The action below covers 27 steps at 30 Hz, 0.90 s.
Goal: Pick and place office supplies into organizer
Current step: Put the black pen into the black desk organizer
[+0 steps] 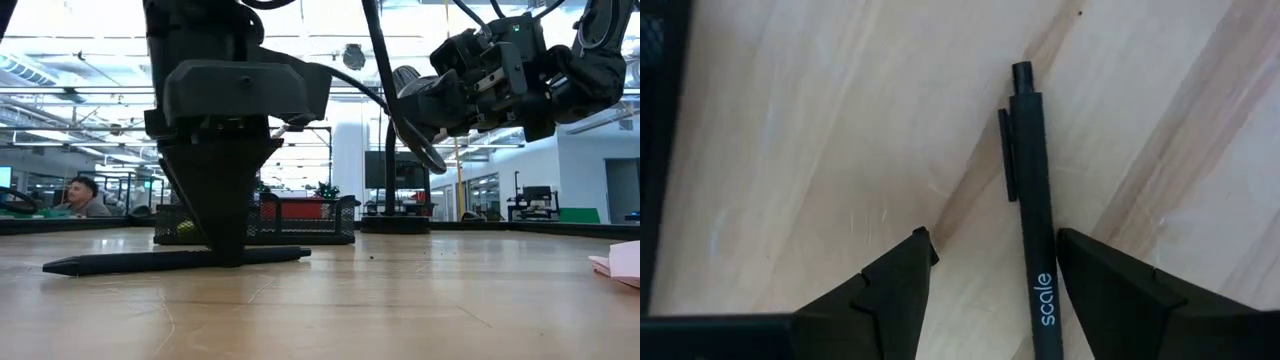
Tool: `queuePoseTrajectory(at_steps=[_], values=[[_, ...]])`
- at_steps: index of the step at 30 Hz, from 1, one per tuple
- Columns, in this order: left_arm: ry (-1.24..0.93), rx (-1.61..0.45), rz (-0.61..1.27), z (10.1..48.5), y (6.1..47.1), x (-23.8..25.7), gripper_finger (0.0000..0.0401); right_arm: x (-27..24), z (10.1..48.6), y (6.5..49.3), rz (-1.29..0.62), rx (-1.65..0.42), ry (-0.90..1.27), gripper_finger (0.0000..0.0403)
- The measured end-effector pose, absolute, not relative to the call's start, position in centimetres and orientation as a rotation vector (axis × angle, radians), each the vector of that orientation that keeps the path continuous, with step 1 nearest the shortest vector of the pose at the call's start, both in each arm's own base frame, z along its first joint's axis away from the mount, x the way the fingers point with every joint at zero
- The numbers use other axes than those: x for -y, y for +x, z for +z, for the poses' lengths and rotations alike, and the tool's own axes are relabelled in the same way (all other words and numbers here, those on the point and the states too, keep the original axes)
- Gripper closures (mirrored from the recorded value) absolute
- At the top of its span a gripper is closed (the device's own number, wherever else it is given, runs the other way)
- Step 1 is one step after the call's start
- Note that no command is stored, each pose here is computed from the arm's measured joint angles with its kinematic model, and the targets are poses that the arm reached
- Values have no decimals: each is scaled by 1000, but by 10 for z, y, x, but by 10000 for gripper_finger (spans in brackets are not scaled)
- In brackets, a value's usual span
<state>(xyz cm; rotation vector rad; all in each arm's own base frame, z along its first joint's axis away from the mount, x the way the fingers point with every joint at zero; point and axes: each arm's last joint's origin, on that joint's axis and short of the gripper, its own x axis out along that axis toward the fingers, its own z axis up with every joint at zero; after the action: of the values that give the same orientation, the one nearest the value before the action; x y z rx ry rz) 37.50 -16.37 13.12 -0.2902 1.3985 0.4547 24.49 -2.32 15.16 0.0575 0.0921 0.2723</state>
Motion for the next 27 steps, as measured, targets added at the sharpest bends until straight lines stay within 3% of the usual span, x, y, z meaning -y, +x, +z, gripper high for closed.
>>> queuePoseTrajectory(at_steps=[15,27], values=[[-319,-1392,444,125,379,156,186,23,152,245,272,-93,62,399],[-248,-1339,339,123,378,167,384,23,151,245,272,-93,62,399]])
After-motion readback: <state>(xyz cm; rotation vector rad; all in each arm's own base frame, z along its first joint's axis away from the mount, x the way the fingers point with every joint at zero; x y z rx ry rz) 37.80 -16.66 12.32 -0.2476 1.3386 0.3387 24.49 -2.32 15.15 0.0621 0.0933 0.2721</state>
